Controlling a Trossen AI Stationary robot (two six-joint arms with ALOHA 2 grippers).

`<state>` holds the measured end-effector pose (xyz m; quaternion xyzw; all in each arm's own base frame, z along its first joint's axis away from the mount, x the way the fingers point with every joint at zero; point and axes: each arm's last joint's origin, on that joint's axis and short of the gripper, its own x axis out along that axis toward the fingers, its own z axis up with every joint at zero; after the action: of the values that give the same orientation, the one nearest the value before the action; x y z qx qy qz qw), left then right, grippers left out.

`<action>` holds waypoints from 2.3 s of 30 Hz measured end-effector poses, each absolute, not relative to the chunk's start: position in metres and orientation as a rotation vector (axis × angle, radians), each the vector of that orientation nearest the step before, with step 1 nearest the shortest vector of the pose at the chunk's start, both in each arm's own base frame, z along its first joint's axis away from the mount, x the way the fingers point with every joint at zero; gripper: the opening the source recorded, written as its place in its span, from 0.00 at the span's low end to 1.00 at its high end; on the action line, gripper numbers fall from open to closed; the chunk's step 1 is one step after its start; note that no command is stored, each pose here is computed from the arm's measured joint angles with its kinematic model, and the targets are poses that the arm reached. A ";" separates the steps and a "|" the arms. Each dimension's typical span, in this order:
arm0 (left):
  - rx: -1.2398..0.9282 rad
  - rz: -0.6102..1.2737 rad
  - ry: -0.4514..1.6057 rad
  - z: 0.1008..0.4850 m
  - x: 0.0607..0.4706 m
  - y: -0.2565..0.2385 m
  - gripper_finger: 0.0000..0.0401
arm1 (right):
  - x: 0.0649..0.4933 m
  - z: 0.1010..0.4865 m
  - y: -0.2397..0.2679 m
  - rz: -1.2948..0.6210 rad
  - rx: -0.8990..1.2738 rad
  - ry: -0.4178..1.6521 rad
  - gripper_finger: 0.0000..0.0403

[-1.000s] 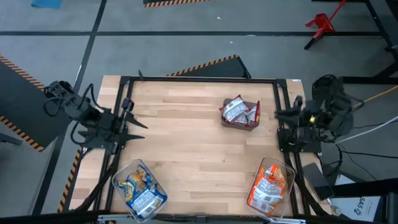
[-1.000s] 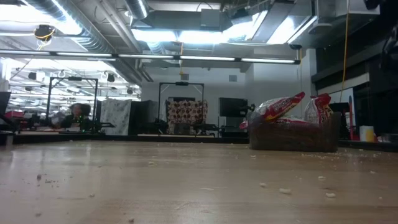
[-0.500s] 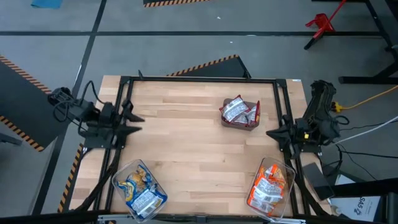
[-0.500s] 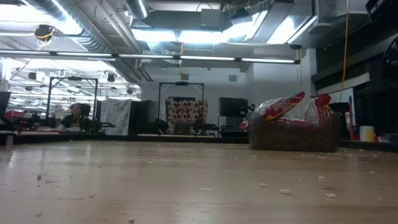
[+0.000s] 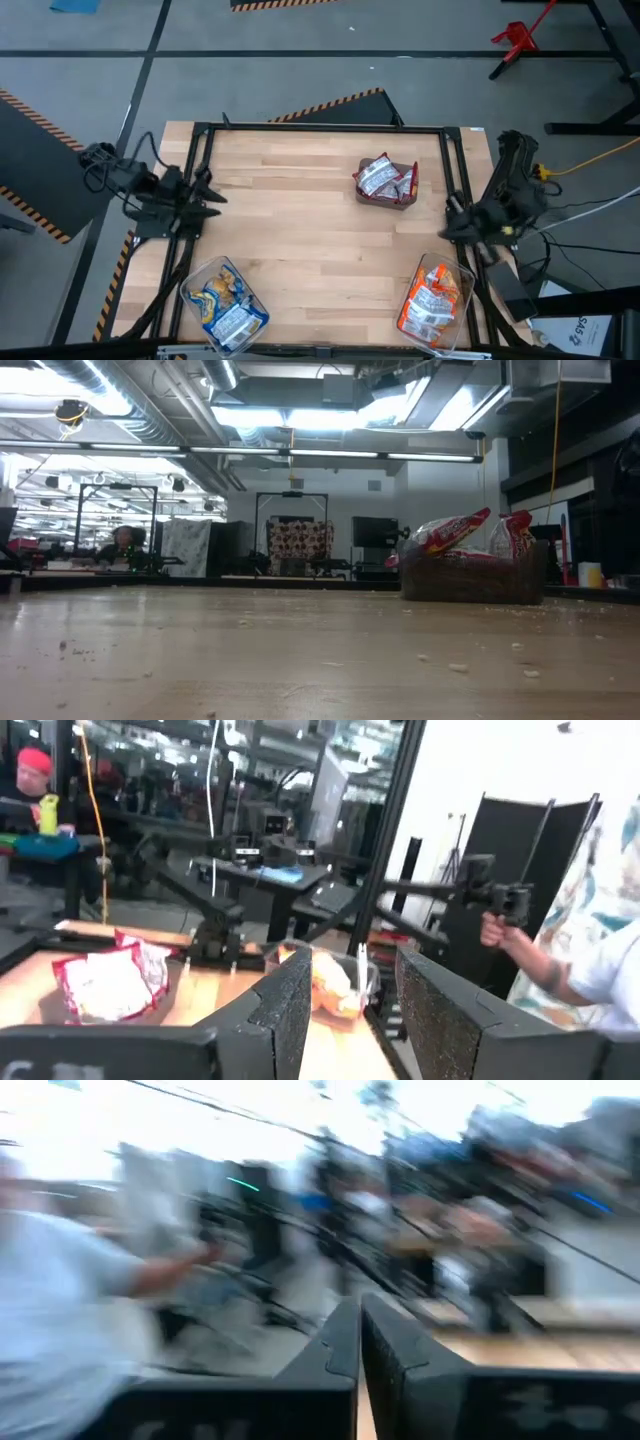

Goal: Sort Maruchan noodles
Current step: Return to Home Position

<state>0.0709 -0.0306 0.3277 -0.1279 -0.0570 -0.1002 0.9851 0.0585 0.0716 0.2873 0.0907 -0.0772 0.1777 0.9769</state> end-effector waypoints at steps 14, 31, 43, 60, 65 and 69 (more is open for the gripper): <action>-0.323 0.023 -0.167 0.266 0.054 -0.014 0.35 | 0.033 0.292 0.030 0.488 0.147 -0.295 0.00; -0.330 -0.134 -0.218 0.190 0.085 -0.037 0.35 | 0.054 0.201 0.070 0.506 0.198 -0.207 0.00; -0.302 -0.113 -0.147 0.182 0.086 -0.037 0.35 | 0.059 0.186 0.070 0.468 0.116 -0.169 0.00; -0.191 -0.003 -0.067 0.173 0.088 -0.035 0.35 | 0.075 0.173 0.057 0.250 -0.009 -0.063 0.00; -0.163 0.049 -0.069 0.173 0.088 -0.033 0.35 | 0.079 0.172 0.050 0.101 -0.069 -0.059 0.00; -0.162 0.052 -0.069 0.173 0.088 -0.033 0.35 | 0.082 0.172 0.046 0.050 -0.070 -0.057 0.00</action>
<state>0.0876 -0.0331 0.1726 -0.0807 -0.0344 0.0260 0.9958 0.0817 0.0459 0.1724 -0.0348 -0.0285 0.0250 0.9987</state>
